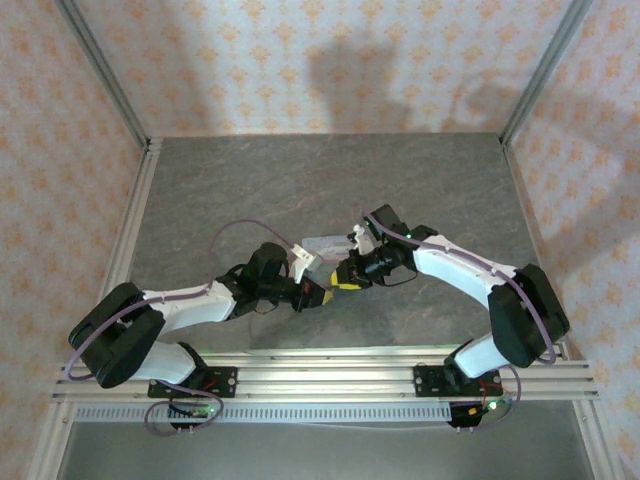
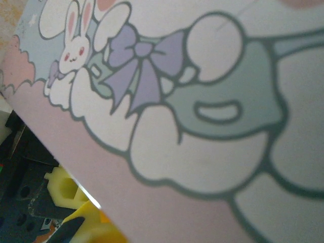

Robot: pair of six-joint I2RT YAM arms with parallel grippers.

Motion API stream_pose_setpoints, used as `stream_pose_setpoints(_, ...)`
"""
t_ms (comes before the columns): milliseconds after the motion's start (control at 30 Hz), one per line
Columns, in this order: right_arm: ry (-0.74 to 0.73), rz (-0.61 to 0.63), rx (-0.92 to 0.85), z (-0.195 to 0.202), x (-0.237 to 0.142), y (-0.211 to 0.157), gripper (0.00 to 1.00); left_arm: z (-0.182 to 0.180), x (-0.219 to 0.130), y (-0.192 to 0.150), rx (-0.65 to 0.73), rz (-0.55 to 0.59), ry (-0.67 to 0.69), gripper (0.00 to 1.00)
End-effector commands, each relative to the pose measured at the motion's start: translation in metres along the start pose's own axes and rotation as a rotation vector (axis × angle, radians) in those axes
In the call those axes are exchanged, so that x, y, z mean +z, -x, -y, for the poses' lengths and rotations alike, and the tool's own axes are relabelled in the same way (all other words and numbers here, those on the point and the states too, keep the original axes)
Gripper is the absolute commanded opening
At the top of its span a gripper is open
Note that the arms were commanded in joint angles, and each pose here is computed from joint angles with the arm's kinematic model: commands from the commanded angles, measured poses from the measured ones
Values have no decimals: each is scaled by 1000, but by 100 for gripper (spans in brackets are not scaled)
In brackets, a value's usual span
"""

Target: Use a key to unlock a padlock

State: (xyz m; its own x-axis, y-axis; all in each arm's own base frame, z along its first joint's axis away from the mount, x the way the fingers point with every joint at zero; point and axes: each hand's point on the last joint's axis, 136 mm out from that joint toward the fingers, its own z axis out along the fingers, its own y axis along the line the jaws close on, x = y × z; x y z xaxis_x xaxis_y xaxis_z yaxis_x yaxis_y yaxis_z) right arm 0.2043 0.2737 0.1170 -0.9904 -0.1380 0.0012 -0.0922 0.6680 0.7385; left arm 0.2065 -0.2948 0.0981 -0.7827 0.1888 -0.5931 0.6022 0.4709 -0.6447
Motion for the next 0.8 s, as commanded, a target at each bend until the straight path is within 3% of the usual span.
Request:
stream_pose_setpoints(0,29,-42,-19,-4,1,-6,0,10,-7,20,32,67,-23,0)
stream_pose_setpoints(500,71,-58,-45,-6,3,-13,0,9,-16,32,19,163,-11,0)
stream_pose_setpoints(767,-32,-8,-22,13,1,-9,0,14,-23,39,31,196,-5,0)
